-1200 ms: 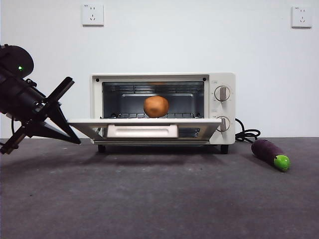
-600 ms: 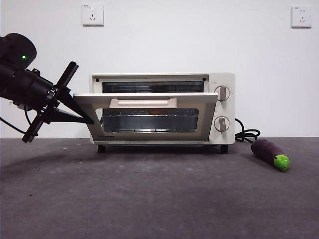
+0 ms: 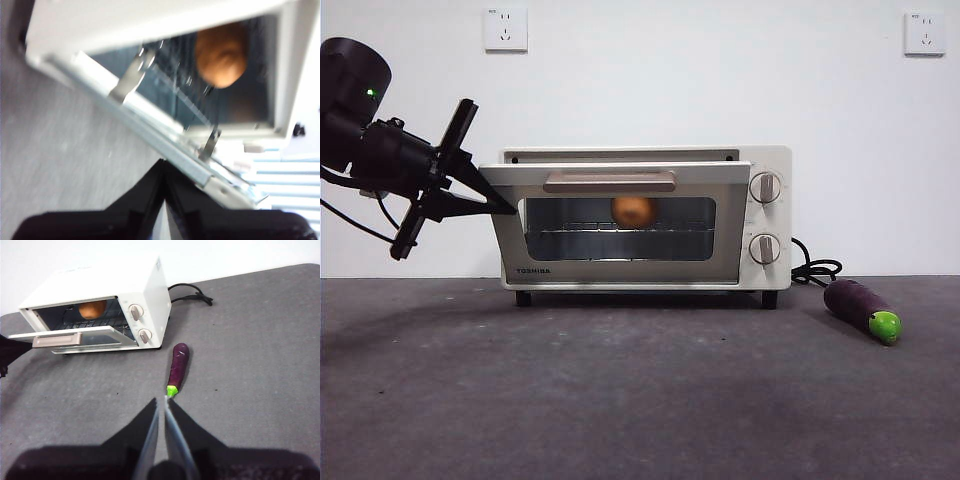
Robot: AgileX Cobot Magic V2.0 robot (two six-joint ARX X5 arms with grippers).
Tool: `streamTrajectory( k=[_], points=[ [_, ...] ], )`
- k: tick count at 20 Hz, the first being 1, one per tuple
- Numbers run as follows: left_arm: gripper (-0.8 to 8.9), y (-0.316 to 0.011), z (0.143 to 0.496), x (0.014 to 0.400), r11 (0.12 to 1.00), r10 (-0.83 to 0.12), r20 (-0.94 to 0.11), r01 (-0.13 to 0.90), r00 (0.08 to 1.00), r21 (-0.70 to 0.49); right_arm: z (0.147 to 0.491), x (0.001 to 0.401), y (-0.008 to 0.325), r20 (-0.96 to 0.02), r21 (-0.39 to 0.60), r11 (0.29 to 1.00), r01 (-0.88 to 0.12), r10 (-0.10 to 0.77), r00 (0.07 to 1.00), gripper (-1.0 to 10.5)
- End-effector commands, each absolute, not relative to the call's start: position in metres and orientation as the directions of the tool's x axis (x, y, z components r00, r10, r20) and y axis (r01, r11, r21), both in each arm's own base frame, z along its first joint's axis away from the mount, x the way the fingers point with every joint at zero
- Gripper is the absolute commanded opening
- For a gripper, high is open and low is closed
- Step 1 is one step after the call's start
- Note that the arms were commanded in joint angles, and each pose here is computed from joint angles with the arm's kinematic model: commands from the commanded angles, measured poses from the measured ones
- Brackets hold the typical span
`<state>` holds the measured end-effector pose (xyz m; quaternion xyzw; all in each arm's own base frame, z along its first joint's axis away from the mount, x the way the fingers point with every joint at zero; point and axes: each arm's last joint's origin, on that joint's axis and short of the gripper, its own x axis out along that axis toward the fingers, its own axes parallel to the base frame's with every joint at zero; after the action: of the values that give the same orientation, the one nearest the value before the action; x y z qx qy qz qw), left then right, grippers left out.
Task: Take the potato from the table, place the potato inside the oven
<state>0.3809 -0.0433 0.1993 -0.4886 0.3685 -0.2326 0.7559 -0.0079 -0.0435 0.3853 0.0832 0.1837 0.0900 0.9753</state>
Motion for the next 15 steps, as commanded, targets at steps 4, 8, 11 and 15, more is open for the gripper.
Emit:
streamTrajectory(
  k=[4, 8, 11, 15],
  points=[
    [-0.08, -0.043, 0.205, 0.387, 0.358, -0.680, -0.257, 0.005, 0.686, -0.934, 0.383, -0.008, -0.045, -0.350, 0.188, 0.976, -0.113, 0.174, 0.920, 0.3],
    [-0.08, -0.042, 0.209, 0.390, 0.353, -0.636, -0.235, 0.007, 0.735, -0.936, 0.383, -0.008, -0.045, -0.350, 0.203, 0.973, -0.106, 0.173, 0.921, 0.3],
    [-0.08, -0.041, 0.212, 0.391, 0.362, -0.606, -0.214, 0.026, 0.767, -0.932, 0.383, -0.008, -0.045, -0.350, 0.205, 0.973, -0.106, 0.173, 0.921, 0.3],
    [-0.08, -0.041, 0.216, 0.393, 0.362, -0.597, -0.182, 0.060, 0.781, -0.930, 0.383, -0.008, -0.045, -0.350, 0.213, 0.972, -0.102, 0.173, 0.921, 0.3]
  ],
)
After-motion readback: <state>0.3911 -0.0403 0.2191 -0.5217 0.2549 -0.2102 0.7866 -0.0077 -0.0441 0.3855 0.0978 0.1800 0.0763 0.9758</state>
